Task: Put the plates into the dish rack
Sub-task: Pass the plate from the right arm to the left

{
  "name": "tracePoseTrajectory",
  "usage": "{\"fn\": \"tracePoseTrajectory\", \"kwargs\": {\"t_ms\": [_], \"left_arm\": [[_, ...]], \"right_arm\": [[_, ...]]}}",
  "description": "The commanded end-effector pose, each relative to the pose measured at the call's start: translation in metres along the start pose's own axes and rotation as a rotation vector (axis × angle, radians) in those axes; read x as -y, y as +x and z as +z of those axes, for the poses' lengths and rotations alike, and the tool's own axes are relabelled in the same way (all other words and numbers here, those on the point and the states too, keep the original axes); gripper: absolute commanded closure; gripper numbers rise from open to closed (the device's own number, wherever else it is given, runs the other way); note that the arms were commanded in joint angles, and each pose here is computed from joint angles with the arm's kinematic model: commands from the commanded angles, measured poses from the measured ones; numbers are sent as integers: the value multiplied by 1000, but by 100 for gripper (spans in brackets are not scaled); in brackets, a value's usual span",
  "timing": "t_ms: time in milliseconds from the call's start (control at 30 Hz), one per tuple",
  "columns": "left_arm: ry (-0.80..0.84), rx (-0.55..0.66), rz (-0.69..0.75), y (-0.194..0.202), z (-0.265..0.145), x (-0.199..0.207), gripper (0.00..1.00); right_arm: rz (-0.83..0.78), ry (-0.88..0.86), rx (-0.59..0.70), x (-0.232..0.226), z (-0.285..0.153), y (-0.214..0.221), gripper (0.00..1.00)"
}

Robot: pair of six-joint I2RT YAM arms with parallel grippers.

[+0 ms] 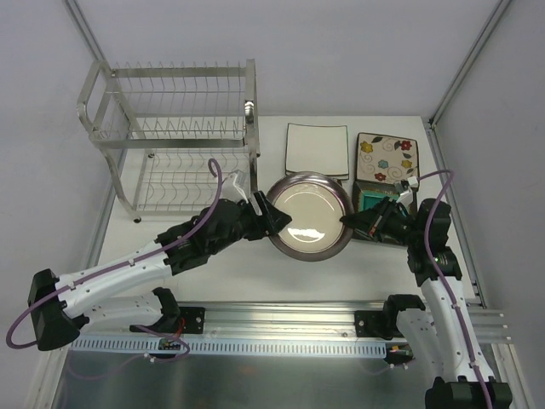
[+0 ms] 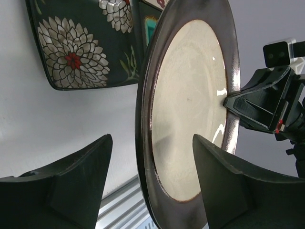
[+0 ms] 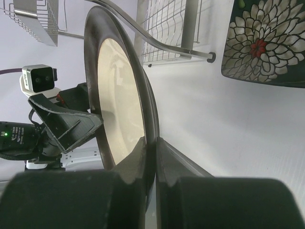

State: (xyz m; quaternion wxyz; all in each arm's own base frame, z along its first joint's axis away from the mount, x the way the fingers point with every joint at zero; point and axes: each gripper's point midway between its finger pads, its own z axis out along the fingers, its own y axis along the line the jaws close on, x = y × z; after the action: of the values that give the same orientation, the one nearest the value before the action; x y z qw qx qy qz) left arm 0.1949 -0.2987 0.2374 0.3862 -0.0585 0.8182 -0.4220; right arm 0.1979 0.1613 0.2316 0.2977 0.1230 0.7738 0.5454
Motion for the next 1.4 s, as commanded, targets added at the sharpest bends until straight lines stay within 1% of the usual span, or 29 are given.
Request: {"fn": "tracePoseTrajectory", "kwargs": {"t_ms": [0, 33, 100, 133, 233, 267, 367, 467, 500, 567, 667, 767, 800, 867, 900, 933, 967, 1033, 1067, 1167, 1200, 1333, 1367], "left_arm": [[47, 59, -19, -14, 1, 21, 34], [47, 52, -16, -10, 1, 21, 38], [44, 60, -16, -11, 1, 21, 42], [43, 62, -15, -11, 0, 21, 47], [42, 75, -17, -13, -2, 20, 55], [45, 79, -19, -14, -4, 20, 66], [39, 87, -24, -15, -4, 19, 78], [41, 84, -23, -14, -4, 19, 86], [42, 80, -23, -14, -3, 20, 93], [42, 75, -17, -12, -3, 20, 100], [46, 84, -2, -15, -4, 21, 100], [57, 97, 29, -20, -8, 24, 100], [63, 102, 42, -21, -9, 25, 100], [75, 113, 89, -26, -13, 28, 100], [79, 117, 101, -27, -14, 29, 100], [84, 124, 124, -29, -16, 30, 100], [88, 136, 131, -33, -19, 31, 100], [100, 158, 167, -39, -25, 33, 100], [102, 164, 204, -41, -27, 33, 100], [136, 181, 265, -48, -36, 41, 100], [149, 192, 318, -53, -40, 46, 100], [214, 215, 441, -63, -54, 62, 100], [226, 223, 498, -66, -57, 65, 100]], "right_arm": [[-65, -146, -10, -43, -8, 0, 99], [-66, -146, -9, -43, -8, 0, 100], [-68, -144, -7, -41, -8, 0, 99], [-68, -142, -6, -41, -9, 0, 99], [-67, -137, -6, -38, -8, 1, 100], [-69, -136, -6, -38, -8, 2, 99], [-73, -133, -4, -36, -8, 2, 99], [-67, -115, -9, -33, -8, 4, 99], [-79, -115, -7, -33, -9, 4, 99], [-82, -101, -9, -32, -10, 5, 100], [-108, -50, -9, -27, -12, 6, 99], [-152, 2, -15, -22, -16, 9, 79], [-166, 14, -14, -22, -18, 8, 63], [-188, 53, -13, -18, -21, 9, 49], [-199, 62, -14, -17, -22, 9, 37], [-206, 83, -11, -13, -23, 9, 32], [-217, 87, -9, -15, -25, 8, 23], [-229, 114, -6, -11, -27, 8, 16], [-241, 123, -1, -12, -28, 7, 9], [-281, 192, 27, -7, -35, 1, 1], [-277, 220, 27, -3, -38, 2, 1], [-319, 312, 84, 4, -47, -9, 0], [-329, 330, 90, 6, -49, -10, 0]]}}
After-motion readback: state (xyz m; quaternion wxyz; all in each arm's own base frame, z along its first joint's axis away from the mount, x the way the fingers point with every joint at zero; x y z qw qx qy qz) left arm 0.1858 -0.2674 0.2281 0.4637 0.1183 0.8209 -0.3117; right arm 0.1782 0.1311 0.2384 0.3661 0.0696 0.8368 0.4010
